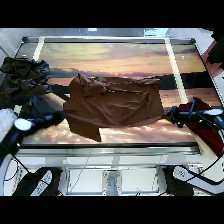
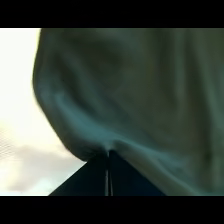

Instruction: Fold the shirts.

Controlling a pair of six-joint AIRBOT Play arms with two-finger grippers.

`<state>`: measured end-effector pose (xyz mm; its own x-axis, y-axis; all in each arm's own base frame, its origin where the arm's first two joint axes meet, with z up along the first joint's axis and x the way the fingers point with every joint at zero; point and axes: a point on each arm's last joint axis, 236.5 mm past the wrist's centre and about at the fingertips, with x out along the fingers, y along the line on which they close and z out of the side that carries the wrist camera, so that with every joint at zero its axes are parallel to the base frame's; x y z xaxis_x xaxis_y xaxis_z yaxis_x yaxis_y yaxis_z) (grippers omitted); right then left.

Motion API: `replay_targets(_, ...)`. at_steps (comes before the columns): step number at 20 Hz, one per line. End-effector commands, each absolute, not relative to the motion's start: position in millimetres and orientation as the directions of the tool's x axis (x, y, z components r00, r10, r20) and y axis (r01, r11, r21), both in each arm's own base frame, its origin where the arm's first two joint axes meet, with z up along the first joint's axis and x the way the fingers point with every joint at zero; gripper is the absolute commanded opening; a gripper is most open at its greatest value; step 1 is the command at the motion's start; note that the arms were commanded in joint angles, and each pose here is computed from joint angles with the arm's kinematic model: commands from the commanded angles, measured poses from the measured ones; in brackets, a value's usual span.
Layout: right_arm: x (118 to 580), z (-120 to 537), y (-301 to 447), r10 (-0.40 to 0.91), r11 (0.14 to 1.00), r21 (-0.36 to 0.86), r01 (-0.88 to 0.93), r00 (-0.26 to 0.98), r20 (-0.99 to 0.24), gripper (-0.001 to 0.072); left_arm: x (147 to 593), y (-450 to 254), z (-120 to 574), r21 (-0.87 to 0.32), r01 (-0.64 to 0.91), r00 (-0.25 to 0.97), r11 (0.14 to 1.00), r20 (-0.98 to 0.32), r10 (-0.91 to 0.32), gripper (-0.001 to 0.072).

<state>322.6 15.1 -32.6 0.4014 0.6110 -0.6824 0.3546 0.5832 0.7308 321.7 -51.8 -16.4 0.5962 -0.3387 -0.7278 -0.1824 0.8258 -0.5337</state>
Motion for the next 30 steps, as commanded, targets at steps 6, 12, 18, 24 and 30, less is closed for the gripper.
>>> replay_targets(6,328,269,10,0.351,0.924,0.297,-0.243,0.847,-0.399,0.0030,346,-59,318,-0.202,0.288,0.893,0.936,-0.296,-0.339,0.0011)
replay_targets(12,214,490,-16,-0.111,0.983,-0.125,0.132,0.980,0.166,0.0029,242,-61,512,0.034,0.266,0.954,0.963,0.136,-0.268,0.0010)
replay_targets(18,259,474,-17,-0.015,0.999,-0.050,0.018,0.999,0.047,0.0029,267,-56,488,-0.035,0.262,0.965,0.965,0.004,-0.262,0.0009)
replay_targets(24,393,296,-11,0.339,0.929,0.286,-0.236,0.854,-0.395,0.0030,406,-73,284,-0.302,0.312,0.705,0.901,-0.562,-0.433,0.0009)
replay_targets(30,492,96,-11,0.312,0.936,0.331,-0.119,0.714,-0.627,0.0030,512,-91,77,-0.372,0.173,0.502,0.912,-0.763,-0.407,0.0009)
